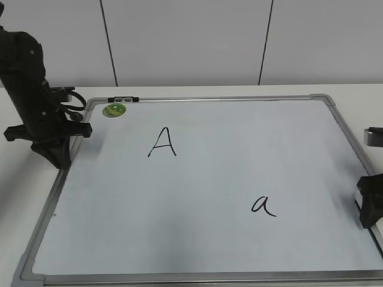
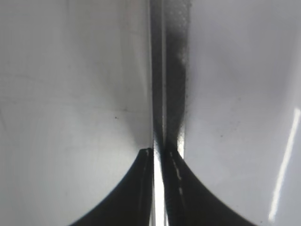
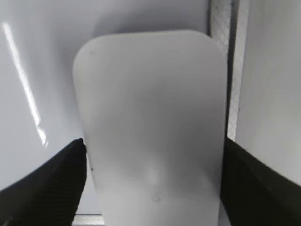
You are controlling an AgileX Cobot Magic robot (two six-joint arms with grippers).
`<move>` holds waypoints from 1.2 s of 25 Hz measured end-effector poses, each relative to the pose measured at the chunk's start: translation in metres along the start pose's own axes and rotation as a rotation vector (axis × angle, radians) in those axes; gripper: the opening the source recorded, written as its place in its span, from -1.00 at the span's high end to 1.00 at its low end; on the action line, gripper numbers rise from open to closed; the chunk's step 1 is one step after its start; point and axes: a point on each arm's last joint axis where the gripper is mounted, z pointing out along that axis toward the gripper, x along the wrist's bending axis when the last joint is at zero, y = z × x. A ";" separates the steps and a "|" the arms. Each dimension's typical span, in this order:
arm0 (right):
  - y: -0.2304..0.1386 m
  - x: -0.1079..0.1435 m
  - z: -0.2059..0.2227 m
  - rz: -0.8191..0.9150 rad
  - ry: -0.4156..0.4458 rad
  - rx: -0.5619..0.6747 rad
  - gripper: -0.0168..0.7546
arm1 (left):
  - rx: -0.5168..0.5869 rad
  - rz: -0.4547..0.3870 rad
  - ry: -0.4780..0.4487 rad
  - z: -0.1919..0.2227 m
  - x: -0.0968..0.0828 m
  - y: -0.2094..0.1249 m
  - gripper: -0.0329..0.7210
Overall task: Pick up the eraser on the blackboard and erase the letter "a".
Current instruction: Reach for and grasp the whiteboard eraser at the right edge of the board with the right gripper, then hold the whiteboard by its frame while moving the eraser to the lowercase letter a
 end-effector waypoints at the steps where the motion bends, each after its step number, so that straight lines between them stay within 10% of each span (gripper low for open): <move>1: 0.000 0.000 0.001 -0.002 0.000 0.002 -0.67 | 0.000 0.000 0.000 0.000 0.000 0.000 0.80; 30: 0.005 0.006 -0.001 0.044 0.076 0.059 -0.40 | 0.001 -0.002 -0.004 0.000 0.000 0.000 0.80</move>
